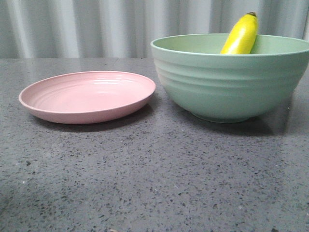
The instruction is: Transfer banana from pink plate to green bowl
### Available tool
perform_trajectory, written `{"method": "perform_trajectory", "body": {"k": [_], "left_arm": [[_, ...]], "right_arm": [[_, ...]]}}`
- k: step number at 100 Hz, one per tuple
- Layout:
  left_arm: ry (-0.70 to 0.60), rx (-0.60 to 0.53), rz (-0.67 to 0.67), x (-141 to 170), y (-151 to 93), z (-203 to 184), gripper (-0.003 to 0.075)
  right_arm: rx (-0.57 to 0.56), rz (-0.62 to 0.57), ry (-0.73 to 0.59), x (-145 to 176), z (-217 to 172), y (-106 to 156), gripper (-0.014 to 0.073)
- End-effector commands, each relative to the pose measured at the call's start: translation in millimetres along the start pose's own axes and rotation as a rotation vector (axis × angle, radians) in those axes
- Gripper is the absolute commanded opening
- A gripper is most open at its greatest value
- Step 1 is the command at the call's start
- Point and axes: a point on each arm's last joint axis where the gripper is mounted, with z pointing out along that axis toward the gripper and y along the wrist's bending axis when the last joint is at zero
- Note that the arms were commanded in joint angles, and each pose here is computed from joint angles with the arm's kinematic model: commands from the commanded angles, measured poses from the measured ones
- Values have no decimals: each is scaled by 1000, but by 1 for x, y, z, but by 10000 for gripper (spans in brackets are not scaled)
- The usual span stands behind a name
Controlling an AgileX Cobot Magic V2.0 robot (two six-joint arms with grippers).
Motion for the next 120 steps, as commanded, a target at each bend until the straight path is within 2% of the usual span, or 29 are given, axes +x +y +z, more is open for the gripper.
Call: {"method": "perform_trajectory", "body": {"k": [1, 23, 42, 103, 120], "left_arm": [[-159, -2, -17, -13, 0, -15, -20], [-261, -9, -17, -6, 0, -42, -20], [-315, -12, -18, -8, 0, -52, -20], [-313, -14, -17, -8, 1, -52, -20], [-273, -117, -5, 4, 5, -48, -20]], "right_arm": [[-3, -24, -139, -3, -14, 0, -68], [-6, -52, -246, 21, -45, -3, -68], [-5, -73, -276, 30, -55, -3, -68], [-4, -73, -274, 31, -55, -4, -68], [-4, -73, -274, 31, -55, -4, -68]]}}
